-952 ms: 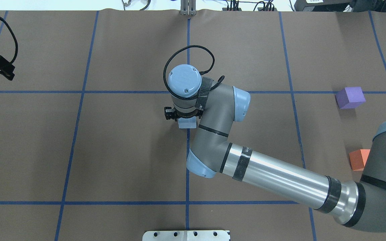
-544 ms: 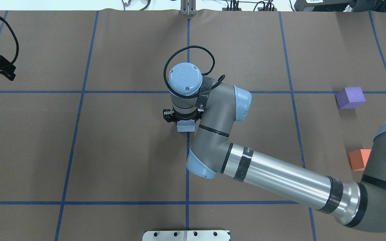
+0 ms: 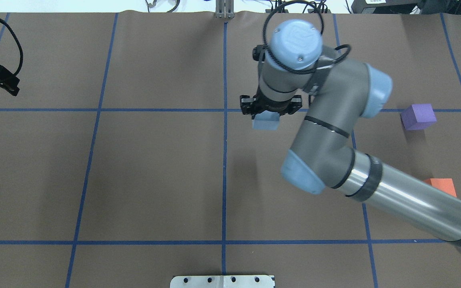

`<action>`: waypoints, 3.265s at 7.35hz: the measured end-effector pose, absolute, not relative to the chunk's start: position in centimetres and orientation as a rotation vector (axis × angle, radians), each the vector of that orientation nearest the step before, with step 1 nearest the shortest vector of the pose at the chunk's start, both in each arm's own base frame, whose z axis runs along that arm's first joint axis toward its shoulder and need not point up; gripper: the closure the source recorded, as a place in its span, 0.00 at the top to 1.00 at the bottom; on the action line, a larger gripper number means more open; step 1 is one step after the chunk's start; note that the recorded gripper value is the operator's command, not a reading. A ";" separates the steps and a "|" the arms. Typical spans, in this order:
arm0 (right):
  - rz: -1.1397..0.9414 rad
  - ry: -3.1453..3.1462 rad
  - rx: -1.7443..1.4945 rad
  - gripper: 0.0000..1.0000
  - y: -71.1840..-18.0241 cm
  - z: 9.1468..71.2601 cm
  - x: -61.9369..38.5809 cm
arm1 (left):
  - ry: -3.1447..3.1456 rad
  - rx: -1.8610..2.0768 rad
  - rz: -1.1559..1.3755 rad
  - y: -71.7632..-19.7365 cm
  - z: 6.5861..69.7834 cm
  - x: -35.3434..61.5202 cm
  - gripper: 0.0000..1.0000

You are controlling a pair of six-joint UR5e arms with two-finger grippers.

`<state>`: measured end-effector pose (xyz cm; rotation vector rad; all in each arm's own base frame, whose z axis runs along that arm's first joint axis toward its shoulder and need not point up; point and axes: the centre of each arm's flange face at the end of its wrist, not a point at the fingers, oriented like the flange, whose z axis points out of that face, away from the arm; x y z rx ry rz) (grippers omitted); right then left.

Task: Place blue block between orange and purple blocks
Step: 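Carry the light blue cube with the right gripper toward the purple cube, then lower the light blue cube between the purple and orange cubes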

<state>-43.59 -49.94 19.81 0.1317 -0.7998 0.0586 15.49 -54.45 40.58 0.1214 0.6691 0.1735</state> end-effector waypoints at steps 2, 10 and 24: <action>0.036 -0.797 0.140 0.00 -50.2 26.6 -31.8 | 0.670 0.123 0.170 -54.4 40.5 15.4 1.00; -0.019 -0.739 0.090 0.00 -45.9 54.5 -18.3 | 0.671 0.122 0.169 -54.4 40.5 15.5 1.00; -0.051 -0.700 -0.008 1.00 -45.1 59.0 -22.0 | 0.667 0.129 0.170 -54.5 40.1 15.7 1.00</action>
